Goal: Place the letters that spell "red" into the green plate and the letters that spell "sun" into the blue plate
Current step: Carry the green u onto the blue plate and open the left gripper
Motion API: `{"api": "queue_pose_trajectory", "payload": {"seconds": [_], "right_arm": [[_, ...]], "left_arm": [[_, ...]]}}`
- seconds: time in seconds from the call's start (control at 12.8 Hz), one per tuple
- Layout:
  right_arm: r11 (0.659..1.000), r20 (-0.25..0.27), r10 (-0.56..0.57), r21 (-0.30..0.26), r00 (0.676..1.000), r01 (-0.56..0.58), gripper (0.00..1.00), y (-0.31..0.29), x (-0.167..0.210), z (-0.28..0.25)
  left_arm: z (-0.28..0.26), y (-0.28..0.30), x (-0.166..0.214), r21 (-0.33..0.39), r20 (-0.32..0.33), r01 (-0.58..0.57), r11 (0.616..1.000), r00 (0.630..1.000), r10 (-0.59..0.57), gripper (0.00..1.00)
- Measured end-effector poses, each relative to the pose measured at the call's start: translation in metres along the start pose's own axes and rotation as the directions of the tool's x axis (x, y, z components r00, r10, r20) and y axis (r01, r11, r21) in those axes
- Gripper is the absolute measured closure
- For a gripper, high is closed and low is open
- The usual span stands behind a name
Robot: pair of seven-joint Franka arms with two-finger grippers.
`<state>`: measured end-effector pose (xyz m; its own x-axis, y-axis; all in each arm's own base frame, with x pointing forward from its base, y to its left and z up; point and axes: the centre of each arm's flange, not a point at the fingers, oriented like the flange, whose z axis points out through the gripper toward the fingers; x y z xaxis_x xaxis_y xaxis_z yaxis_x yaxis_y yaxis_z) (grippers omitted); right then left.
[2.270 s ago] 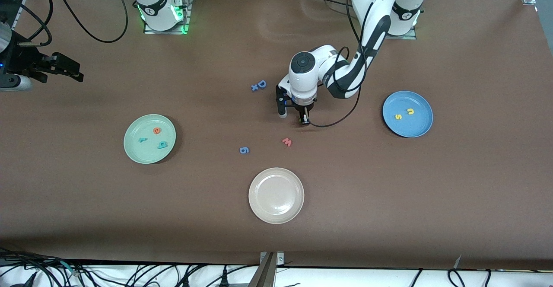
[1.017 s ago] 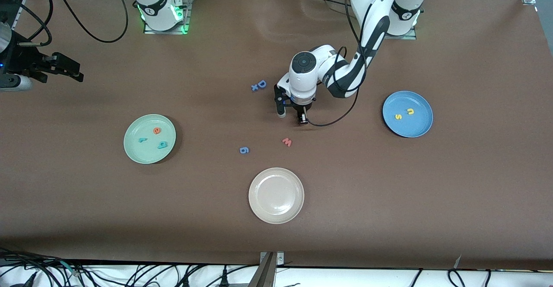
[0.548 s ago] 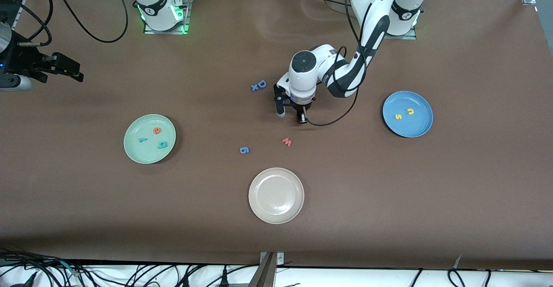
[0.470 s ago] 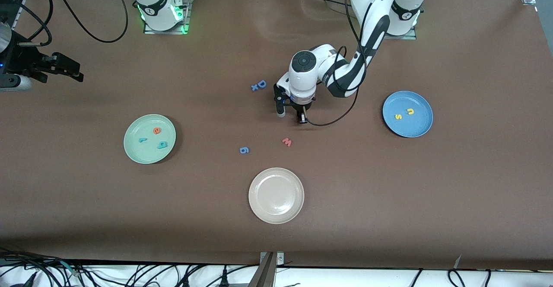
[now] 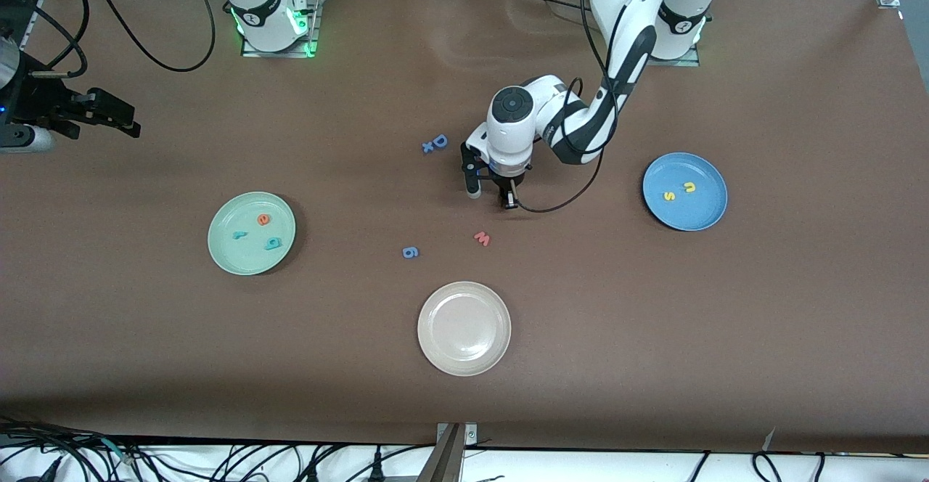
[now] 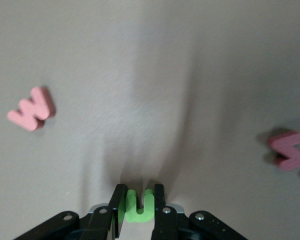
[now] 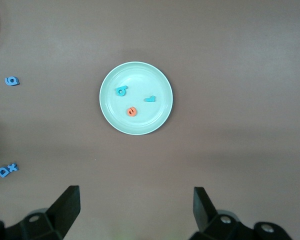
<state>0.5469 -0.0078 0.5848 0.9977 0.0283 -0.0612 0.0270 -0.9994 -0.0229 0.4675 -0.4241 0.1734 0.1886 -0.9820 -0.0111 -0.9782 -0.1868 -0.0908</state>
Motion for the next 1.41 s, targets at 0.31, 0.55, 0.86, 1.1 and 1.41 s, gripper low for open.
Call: {"api": "queue_pose_trajectory", "payload": {"seconds": [0.31, 0.55, 0.86, 1.1, 1.41], "right_arm": [[1.0, 0.0, 0.0, 0.0, 1.0, 0.0, 0.0, 0.0, 0.0, 0.0], [1.0, 0.0, 0.0, 0.0, 1.0, 0.0, 0.0, 0.0, 0.0, 0.0], [1.0, 0.0, 0.001, 0.001, 1.0, -0.001, 0.0, 0.0, 0.0, 0.0], [1.0, 0.0, 0.0, 0.002, 1.0, 0.0, 0.0, 0.0, 0.0, 0.0], [1.0, 0.0, -0.02, 0.001, 1.0, 0.02, 0.0, -0.012, 0.0, 0.0]], "left_arm": [[0.0, -0.065, -0.055, 0.03, 0.041, 0.145, 0.989, 0.988, -0.146, 0.73], [-0.024, -0.106, -0.102, -0.037, 0.068, 0.336, 0.941, 0.94, -0.333, 0.73], [-0.067, -0.147, -0.189, -0.135, 0.187, 0.553, 0.822, 0.829, -0.527, 0.73], [-0.073, -0.159, -0.254, -0.186, 0.289, 0.665, 0.723, 0.741, -0.606, 0.73], [-0.047, -0.147, -0.308, -0.205, 0.389, 0.733, 0.648, 0.669, -0.634, 0.73]]}}
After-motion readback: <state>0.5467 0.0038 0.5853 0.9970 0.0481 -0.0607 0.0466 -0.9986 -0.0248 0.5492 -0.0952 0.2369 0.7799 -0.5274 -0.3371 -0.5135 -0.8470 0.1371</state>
